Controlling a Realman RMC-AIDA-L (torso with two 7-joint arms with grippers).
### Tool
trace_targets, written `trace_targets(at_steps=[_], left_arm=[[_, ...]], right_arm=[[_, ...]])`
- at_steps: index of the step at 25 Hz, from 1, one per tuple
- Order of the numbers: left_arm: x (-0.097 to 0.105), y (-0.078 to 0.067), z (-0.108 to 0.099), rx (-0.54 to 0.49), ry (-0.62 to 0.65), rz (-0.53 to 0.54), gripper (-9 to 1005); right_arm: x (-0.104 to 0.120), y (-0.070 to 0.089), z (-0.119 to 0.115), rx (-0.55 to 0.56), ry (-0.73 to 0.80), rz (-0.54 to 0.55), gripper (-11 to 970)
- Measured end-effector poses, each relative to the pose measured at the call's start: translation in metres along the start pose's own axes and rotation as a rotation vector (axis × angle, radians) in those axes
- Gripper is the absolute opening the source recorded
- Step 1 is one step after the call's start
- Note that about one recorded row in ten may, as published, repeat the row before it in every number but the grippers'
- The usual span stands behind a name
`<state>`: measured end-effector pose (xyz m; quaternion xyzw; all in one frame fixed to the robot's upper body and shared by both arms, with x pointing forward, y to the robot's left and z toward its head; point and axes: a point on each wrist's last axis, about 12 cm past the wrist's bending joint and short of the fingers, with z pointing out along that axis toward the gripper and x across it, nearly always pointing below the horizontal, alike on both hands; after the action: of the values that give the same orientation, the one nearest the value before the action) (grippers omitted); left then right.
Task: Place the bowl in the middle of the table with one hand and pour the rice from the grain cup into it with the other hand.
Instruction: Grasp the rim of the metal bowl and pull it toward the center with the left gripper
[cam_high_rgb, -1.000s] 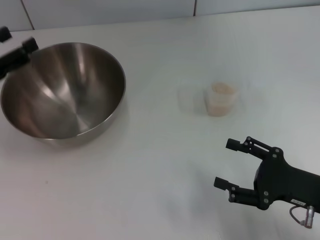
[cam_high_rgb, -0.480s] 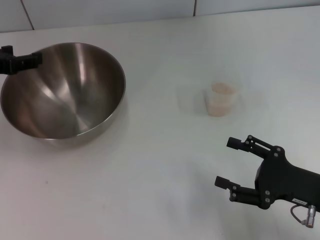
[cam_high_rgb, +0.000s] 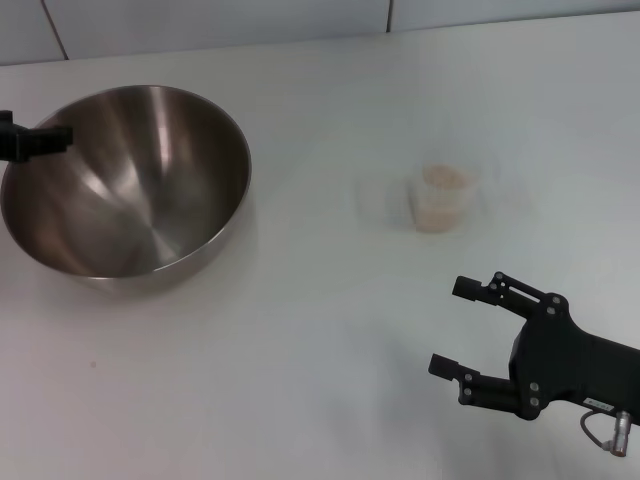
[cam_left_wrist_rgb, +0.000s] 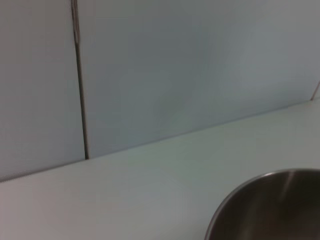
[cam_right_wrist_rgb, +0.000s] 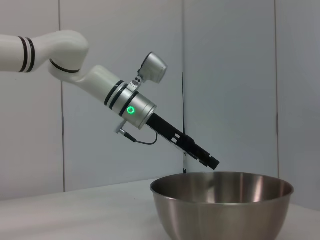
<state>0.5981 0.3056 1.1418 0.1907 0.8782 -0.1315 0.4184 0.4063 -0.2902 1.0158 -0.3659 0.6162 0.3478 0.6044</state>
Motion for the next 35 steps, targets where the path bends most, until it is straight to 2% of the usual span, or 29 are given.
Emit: trace_targets(at_steps=[10, 21, 27, 32, 35], left_arm=[[0.011, -0.001, 0.017, 0.003, 0.099, -0.013, 831], [0.009, 0.000, 0.019, 0.008, 0.116, -0.032, 819], [0.004, -0.003, 0.024, 0.012, 0.149, -0.002, 613], [0.003, -0.004, 0.028, 0.015, 0.163, 0.009, 370], [0.002, -0.005, 0.027, 0.020, 0.160, 0.008, 270]], right_arm=[[0.000, -0.001, 0.001, 0.000, 0.002, -0.001, 829], [0.000, -0.001, 0.001, 0.000, 0.004, -0.002, 829], [0.000, -0.001, 0.001, 0.001, 0.005, -0.001, 829], [0.001, -0.001, 0.001, 0.002, 0.006, -0.001, 829], [0.001, -0.001, 0.000, 0.003, 0.007, -0.001, 829]])
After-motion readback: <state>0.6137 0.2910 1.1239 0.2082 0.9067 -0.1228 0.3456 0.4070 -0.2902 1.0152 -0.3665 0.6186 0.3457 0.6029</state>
